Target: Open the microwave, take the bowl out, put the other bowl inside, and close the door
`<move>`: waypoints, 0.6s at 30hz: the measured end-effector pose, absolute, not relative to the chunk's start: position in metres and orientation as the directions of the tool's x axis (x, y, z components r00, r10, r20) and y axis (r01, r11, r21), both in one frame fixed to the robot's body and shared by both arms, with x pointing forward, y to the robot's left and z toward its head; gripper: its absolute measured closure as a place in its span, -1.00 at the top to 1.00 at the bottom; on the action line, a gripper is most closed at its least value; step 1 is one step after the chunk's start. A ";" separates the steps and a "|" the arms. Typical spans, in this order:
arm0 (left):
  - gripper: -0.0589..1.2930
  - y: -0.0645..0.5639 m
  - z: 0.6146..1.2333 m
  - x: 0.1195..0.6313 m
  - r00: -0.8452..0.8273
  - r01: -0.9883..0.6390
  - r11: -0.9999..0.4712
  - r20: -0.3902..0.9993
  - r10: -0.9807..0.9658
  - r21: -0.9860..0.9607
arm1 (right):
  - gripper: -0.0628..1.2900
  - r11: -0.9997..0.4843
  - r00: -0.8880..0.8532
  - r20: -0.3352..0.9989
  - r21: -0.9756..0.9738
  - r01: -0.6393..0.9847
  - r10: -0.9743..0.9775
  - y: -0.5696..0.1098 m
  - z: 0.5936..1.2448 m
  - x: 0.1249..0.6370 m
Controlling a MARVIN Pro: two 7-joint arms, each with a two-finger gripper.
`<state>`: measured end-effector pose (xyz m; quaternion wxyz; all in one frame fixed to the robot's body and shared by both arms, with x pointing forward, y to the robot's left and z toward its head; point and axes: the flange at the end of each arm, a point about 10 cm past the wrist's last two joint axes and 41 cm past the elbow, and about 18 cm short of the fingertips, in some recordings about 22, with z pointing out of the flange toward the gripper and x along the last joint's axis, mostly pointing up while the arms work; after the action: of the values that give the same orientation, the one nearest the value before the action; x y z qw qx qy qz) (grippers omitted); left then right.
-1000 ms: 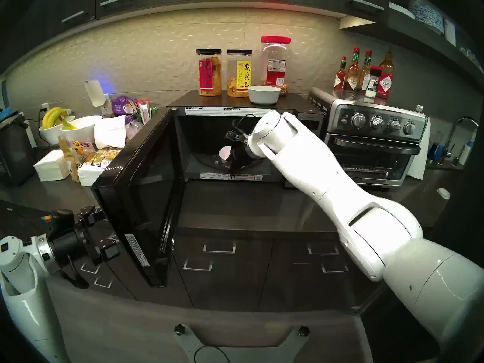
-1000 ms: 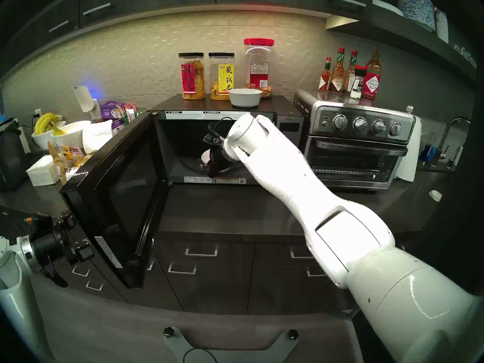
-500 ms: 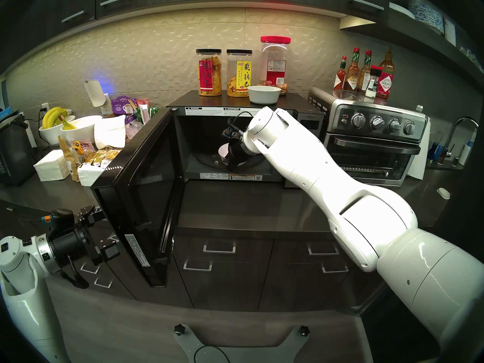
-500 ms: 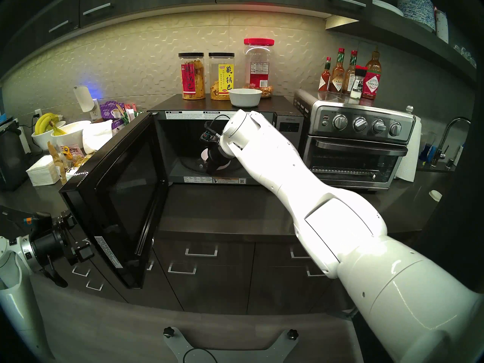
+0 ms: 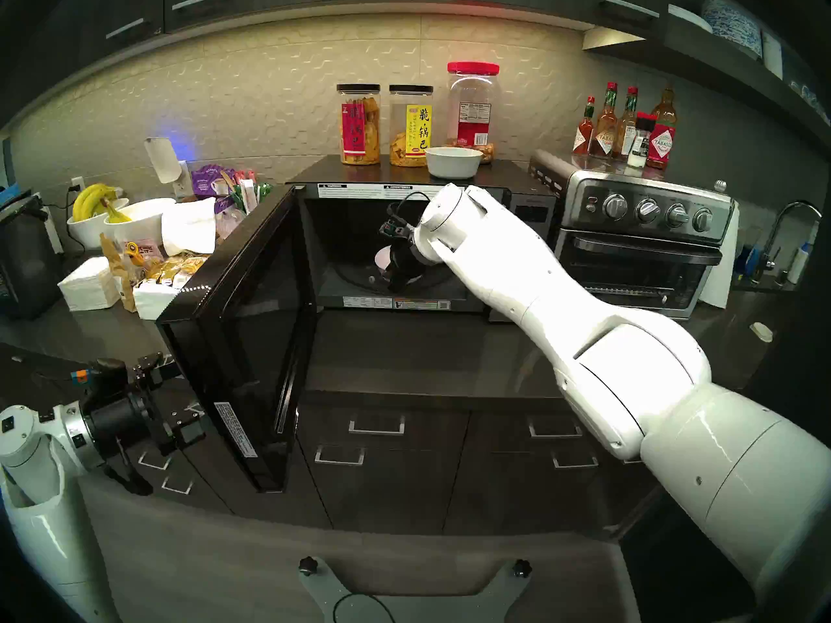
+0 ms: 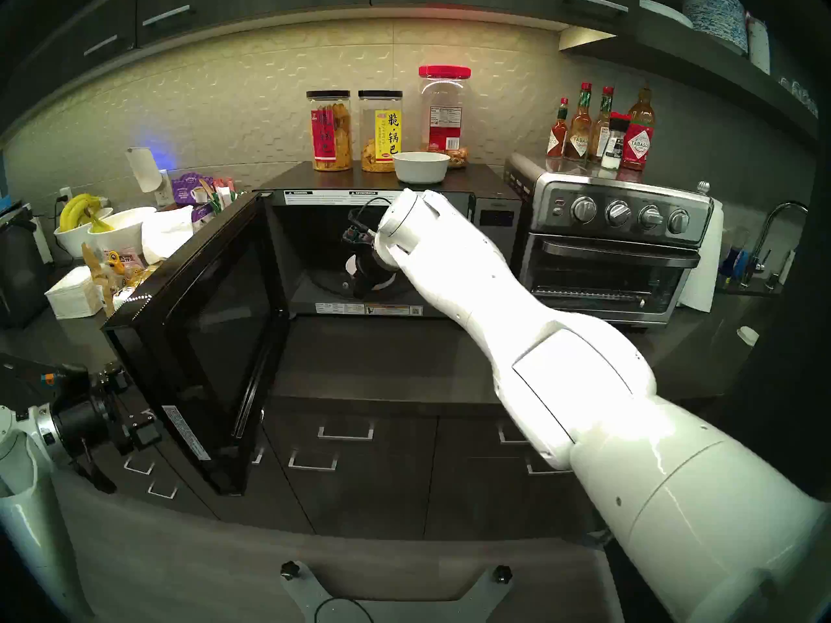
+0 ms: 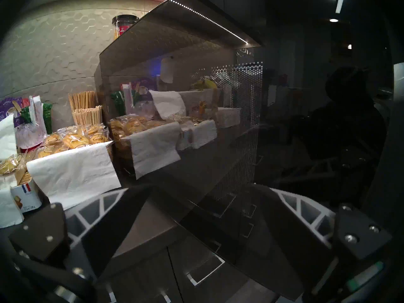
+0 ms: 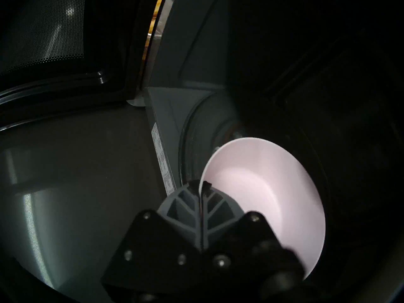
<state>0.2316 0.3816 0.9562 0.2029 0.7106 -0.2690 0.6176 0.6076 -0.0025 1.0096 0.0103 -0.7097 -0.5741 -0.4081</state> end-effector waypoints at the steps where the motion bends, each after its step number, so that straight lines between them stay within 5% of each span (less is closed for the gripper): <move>1: 0.93 0.382 0.956 0.232 0.092 -0.633 -0.773 0.987 -0.132 -0.044 | -0.95 -0.342 0.009 0.591 0.453 0.823 0.806 -0.003 1.009 0.608; 18: 0.93 0.382 0.956 0.232 0.092 -0.633 -0.773 0.987 -0.132 -0.044 | -0.95 -0.374 0.044 0.592 0.447 0.813 0.805 -0.001 0.999 0.618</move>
<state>0.2316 0.3816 0.9562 0.2030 0.7106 -0.2690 0.6177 0.6176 -0.0011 0.9995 0.0050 -0.7225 -0.5596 -0.4060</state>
